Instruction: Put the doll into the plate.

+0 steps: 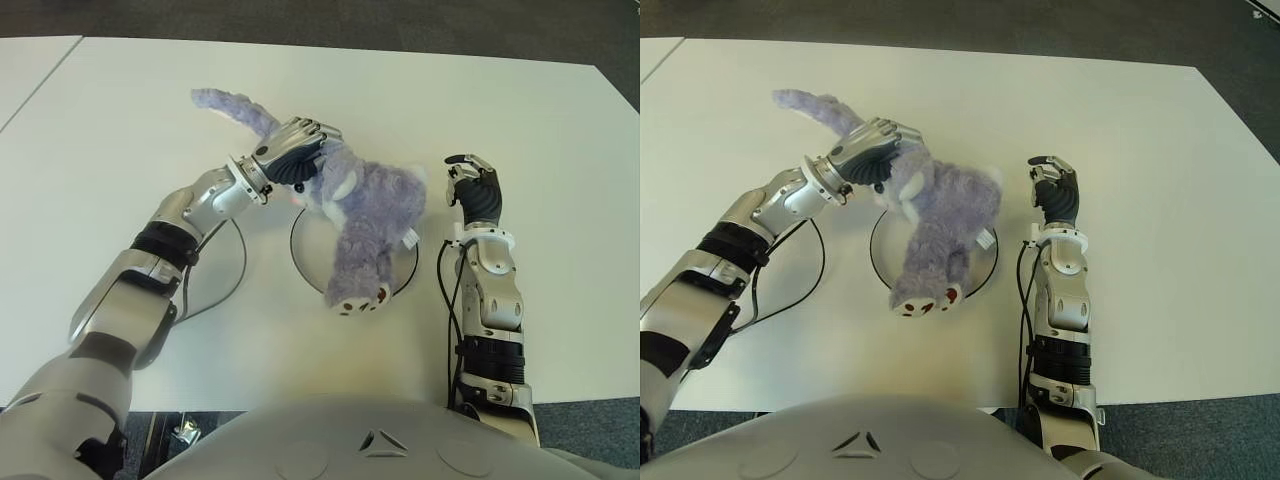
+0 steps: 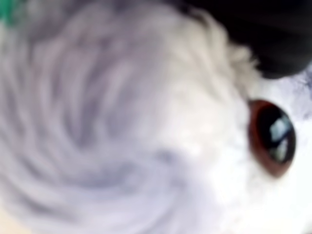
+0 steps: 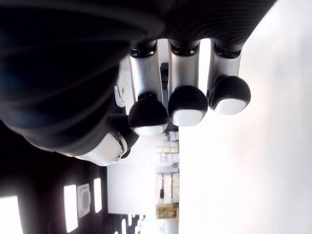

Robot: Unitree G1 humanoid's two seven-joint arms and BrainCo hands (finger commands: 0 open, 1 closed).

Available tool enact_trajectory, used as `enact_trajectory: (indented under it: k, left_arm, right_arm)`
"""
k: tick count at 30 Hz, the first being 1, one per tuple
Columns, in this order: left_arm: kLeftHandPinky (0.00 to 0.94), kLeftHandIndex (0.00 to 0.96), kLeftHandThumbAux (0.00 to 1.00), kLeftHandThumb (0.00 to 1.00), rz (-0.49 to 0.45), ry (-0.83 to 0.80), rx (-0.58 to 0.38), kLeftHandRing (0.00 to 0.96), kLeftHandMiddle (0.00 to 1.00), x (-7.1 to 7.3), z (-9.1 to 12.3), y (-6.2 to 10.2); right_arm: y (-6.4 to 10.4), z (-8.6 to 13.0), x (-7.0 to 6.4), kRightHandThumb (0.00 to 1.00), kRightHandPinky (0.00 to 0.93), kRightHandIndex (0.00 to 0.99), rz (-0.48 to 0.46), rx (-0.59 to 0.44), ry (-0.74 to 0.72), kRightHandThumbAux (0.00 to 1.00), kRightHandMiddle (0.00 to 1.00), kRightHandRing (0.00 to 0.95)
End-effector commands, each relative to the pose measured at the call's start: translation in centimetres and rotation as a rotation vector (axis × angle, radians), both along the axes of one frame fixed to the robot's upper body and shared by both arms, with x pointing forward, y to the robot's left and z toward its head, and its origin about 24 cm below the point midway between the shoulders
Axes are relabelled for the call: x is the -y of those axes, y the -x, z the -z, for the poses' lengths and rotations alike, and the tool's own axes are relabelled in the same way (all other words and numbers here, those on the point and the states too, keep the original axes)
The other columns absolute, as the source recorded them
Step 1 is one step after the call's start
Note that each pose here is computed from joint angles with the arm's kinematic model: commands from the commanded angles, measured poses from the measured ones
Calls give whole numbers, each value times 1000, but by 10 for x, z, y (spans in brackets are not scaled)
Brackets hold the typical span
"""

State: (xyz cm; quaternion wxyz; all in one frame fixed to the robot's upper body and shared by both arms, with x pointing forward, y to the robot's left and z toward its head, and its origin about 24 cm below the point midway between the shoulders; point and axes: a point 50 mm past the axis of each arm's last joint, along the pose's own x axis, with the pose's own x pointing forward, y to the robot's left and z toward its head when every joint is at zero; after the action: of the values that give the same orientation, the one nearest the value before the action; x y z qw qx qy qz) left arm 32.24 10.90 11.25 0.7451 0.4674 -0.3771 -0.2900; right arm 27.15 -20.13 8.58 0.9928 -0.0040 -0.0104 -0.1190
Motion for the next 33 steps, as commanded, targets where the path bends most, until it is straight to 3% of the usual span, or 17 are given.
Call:
enact_trajectory:
  k: [1,17,27,31,33]
  left_arm:
    - [859,826,624,1000,41,-73,-50,508,463,6,18,5]
    - [853,848,627,1000,62,-136,-133,505,454,7,34,11]
    - [817,804,624,1000,94,-185,-139,507,464,9,36,12]
    - [793,742,623,1000,123,-269,-131,514,458,7,32,13]
    - [778,586,639,929,134,-298,-124,646,521,7,30,14]
  right_arm:
    - [1,3,1,714,880,441,8,-21,-17,716,892,879]
    - [2,4,0,715,878,441,1,-20,-16,716,890,877]
    - [1,4,0,715,876,440,-1,-22,-5,716,888,876]
    - [2,4,-1,715,879,440,-3,-21,-9,716,889,878]
    - [2,4,-1,715,879,440,-4,-22,-10,716,890,878]
